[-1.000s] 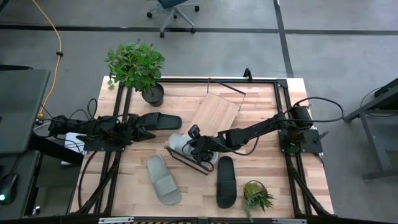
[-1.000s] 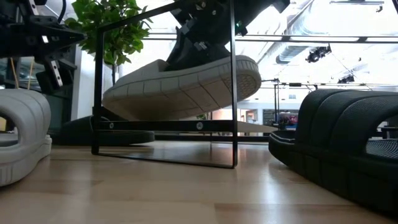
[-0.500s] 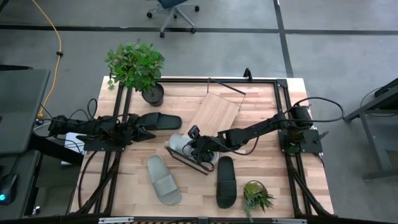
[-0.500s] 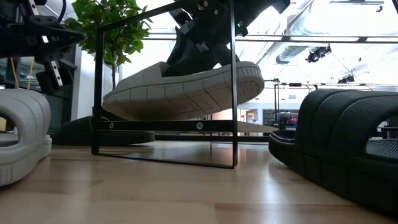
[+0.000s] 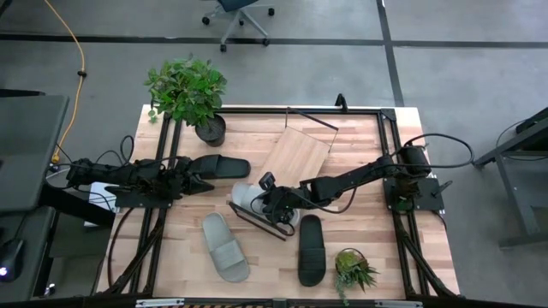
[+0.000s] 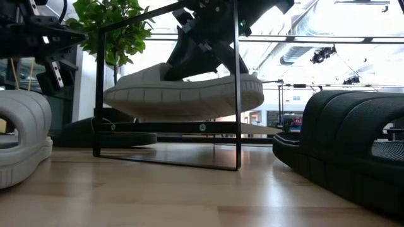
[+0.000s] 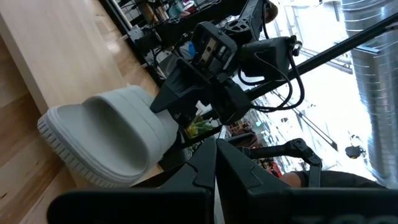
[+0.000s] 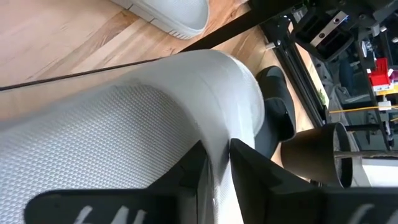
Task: Pick and place slides into the shelf
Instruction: Put the top gray slide on the shelf
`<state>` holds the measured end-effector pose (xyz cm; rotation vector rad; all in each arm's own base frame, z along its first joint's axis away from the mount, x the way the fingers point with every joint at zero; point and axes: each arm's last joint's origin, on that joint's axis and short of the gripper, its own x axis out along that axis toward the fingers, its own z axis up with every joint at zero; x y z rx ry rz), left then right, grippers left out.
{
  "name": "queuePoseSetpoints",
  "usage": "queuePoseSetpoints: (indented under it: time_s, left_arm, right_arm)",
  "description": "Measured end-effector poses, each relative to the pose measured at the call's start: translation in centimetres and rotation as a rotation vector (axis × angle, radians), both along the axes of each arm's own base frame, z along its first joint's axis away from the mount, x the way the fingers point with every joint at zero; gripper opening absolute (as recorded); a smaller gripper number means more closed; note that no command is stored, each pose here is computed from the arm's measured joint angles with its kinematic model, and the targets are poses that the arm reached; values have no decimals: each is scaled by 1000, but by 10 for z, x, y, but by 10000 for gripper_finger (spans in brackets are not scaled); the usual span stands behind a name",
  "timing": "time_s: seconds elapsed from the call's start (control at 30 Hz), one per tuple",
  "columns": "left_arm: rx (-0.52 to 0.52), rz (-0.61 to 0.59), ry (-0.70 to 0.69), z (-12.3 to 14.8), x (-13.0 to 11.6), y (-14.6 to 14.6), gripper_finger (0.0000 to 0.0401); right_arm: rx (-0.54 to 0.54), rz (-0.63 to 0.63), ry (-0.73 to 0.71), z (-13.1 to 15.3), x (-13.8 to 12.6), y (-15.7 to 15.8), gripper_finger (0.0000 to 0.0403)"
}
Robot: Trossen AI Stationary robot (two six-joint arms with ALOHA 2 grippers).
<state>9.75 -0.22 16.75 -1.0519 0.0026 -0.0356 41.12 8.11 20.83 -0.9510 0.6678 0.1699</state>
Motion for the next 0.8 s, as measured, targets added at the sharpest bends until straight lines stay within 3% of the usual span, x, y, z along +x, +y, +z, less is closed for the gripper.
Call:
queuePoseSetpoints:
  time_s: [0.8]
  left_arm:
    - [0,0,0,0,0,0,1]
  right_arm:
    - [80,-10,-8,0,0,1,68]
